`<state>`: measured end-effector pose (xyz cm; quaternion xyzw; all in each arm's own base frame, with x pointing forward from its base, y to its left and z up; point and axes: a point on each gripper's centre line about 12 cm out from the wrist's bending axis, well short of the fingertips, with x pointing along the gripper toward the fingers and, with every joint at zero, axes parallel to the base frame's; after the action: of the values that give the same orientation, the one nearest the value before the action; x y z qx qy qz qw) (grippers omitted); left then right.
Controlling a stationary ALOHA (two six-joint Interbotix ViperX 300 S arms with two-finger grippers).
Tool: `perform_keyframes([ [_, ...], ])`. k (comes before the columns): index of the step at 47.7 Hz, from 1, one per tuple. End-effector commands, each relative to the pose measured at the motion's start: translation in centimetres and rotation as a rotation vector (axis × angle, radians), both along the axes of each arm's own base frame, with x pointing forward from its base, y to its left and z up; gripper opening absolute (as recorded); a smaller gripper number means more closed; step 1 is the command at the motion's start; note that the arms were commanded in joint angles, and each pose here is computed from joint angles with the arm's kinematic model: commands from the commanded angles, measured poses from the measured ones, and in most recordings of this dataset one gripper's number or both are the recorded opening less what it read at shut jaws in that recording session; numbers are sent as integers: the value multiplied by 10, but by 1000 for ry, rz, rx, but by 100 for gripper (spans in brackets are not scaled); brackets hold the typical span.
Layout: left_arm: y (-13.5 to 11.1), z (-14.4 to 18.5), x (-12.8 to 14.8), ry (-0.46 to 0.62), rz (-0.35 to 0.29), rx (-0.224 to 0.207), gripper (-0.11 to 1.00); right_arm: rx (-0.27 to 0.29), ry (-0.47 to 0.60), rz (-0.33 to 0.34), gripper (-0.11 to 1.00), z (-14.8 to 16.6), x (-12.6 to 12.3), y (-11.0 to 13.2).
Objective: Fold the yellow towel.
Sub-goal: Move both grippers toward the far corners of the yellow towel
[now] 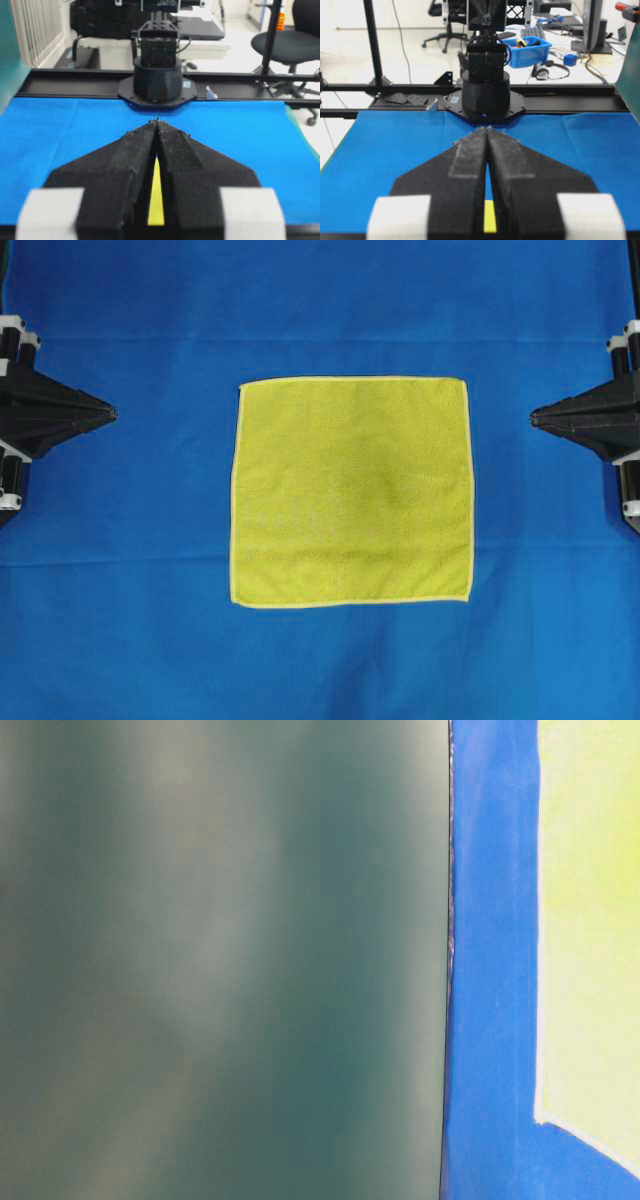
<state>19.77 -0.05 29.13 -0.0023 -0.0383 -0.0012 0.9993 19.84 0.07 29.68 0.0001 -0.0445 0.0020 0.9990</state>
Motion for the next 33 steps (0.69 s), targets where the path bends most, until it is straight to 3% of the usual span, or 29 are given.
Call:
perform_keyframes([
  [1,1,6,6,12,4,-23,0,6,-12,-7,0,6,3,-1],
  [8,5,1,18,58,27,3,0,7,98,-53,0,7,12,-11],
  [12,11,-7,28,107,50,0,0,19,205,-104,0,-3,18,-22],
  [27,41,-53,76,341,152,-30,1,81,452,-253,0,-53,40,-62],
  [31,51,-71,87,413,176,-33,13,105,525,-292,2,-69,46,-74],
  [33,55,-81,92,448,188,-40,24,115,557,-311,9,-77,48,-80],
])
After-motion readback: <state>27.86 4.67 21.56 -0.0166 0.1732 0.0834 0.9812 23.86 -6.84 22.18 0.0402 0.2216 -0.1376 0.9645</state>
